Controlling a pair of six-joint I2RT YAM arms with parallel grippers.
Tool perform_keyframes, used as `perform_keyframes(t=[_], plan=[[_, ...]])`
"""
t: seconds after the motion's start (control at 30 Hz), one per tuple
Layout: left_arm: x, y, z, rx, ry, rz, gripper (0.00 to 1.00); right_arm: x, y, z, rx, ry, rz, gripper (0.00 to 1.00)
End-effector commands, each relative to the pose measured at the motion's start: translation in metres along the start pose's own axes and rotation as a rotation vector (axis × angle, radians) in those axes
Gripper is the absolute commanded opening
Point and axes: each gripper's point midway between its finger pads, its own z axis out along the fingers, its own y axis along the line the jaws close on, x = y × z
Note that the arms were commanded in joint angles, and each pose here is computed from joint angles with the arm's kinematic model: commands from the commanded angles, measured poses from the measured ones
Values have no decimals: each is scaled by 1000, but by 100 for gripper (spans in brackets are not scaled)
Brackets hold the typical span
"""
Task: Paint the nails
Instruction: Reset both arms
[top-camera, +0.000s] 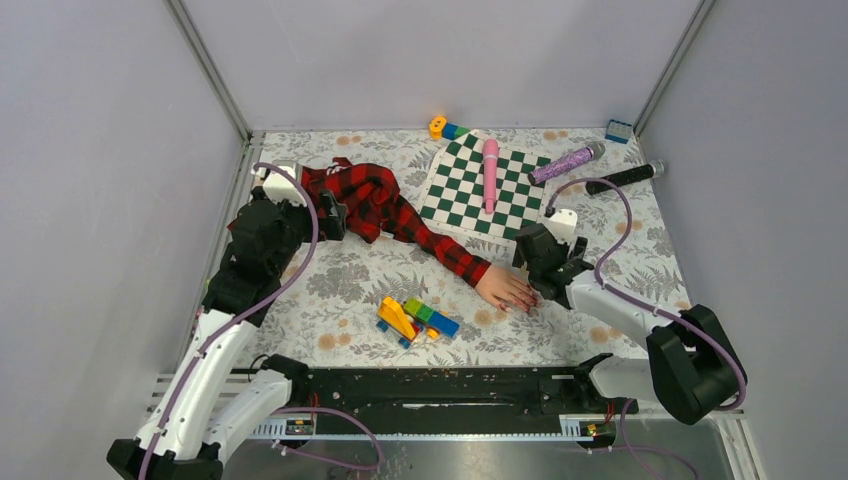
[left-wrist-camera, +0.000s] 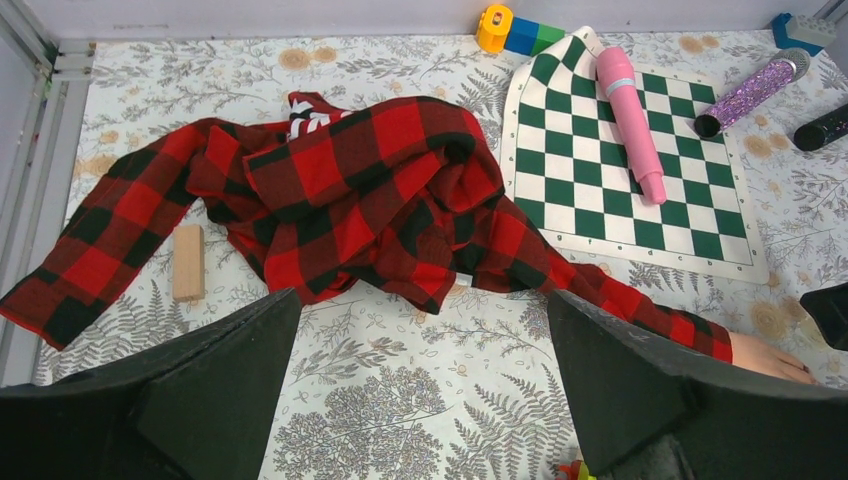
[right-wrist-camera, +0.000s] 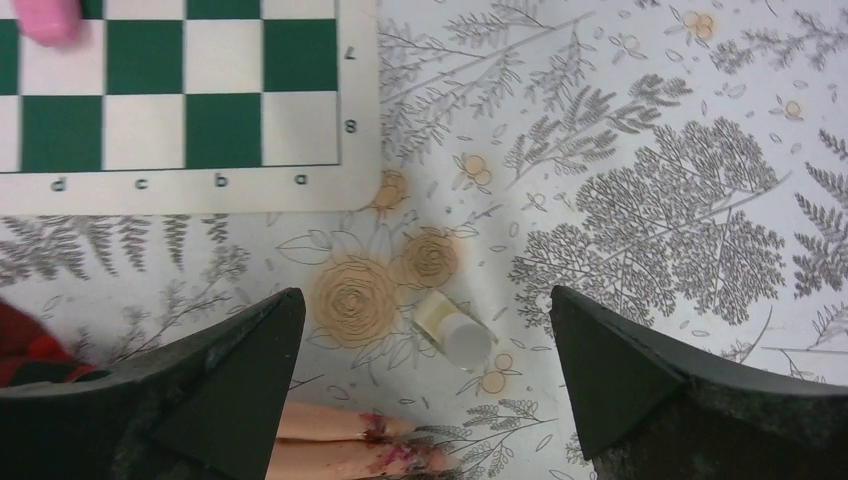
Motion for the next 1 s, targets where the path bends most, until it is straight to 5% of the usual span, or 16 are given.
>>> perform_keyframes(t=[0.0,0.27,0.6,0.8,0.97], plan=[[-12,-1,7,22,-30,-54,99,-40,23,-12,-105,-60,10,99],[-11,23,15,-3,-30,-182,99,-86,30,-27,-266,-74,0,99],[-28,61,2,-133,-93,-164,99,-135,-40,-33,-285,-76,206,99],[-62,63,-27,-156,-232,-54,99,-185,-68,-74,-259,-317,181,99],[-74,60,-41,-154,-278,-31,99,-229,-77,-134,-343,-718,135,100]])
